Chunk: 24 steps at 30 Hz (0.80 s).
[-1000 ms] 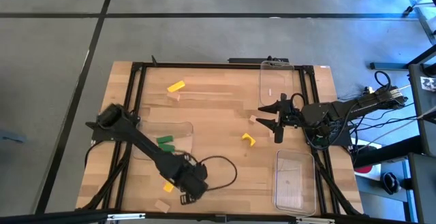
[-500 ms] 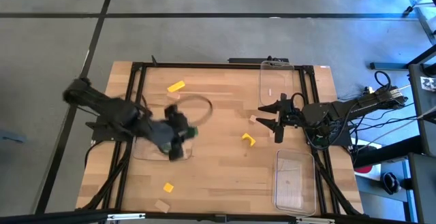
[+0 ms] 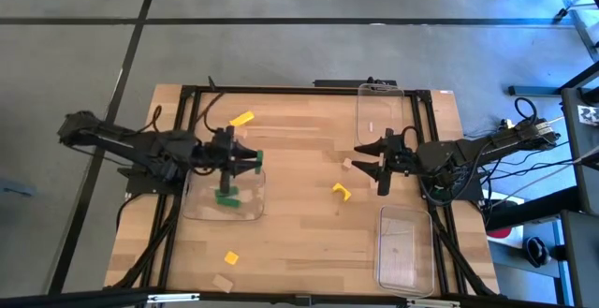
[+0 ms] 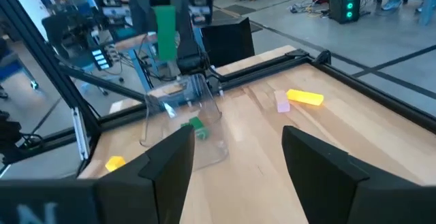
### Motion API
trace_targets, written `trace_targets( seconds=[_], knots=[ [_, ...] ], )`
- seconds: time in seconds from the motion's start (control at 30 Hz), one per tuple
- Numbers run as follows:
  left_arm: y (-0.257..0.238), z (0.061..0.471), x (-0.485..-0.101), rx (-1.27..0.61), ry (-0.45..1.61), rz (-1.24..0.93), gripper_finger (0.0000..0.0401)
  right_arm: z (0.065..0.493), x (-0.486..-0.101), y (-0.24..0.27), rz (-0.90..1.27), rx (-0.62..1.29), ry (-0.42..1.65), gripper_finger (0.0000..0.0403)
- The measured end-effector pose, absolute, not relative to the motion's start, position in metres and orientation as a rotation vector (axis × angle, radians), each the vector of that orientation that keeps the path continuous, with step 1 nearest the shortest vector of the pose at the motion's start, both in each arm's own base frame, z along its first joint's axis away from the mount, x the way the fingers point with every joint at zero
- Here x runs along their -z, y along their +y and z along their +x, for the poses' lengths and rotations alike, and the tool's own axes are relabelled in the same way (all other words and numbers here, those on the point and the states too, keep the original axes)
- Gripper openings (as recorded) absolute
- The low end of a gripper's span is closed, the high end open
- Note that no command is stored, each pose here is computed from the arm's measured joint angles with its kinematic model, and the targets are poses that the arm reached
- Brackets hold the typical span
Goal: Sort & place blocks by color
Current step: Put the green block into the left transparent bin
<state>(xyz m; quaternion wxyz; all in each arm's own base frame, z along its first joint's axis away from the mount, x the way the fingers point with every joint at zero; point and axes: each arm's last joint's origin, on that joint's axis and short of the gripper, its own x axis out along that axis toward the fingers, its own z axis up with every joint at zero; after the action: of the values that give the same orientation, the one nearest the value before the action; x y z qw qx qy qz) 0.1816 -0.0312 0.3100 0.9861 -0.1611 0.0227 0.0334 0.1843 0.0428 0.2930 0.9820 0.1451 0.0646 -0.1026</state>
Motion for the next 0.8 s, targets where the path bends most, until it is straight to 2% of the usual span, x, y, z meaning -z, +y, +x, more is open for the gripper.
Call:
trace_targets(
  seconds=[0.2,0.8],
  knots=[
    [-0.030,0.178,-0.294,-0.060,-0.010,-0.363,0.0093,0.185,-0.295,0.043,0.300,0.203,0.108,0.0225],
    [-0.029,0.178,-0.294,-0.092,-0.018,-0.372,0.0093,0.185,-0.295,0.043,0.298,0.202,0.110,0.0225]
  ],
)
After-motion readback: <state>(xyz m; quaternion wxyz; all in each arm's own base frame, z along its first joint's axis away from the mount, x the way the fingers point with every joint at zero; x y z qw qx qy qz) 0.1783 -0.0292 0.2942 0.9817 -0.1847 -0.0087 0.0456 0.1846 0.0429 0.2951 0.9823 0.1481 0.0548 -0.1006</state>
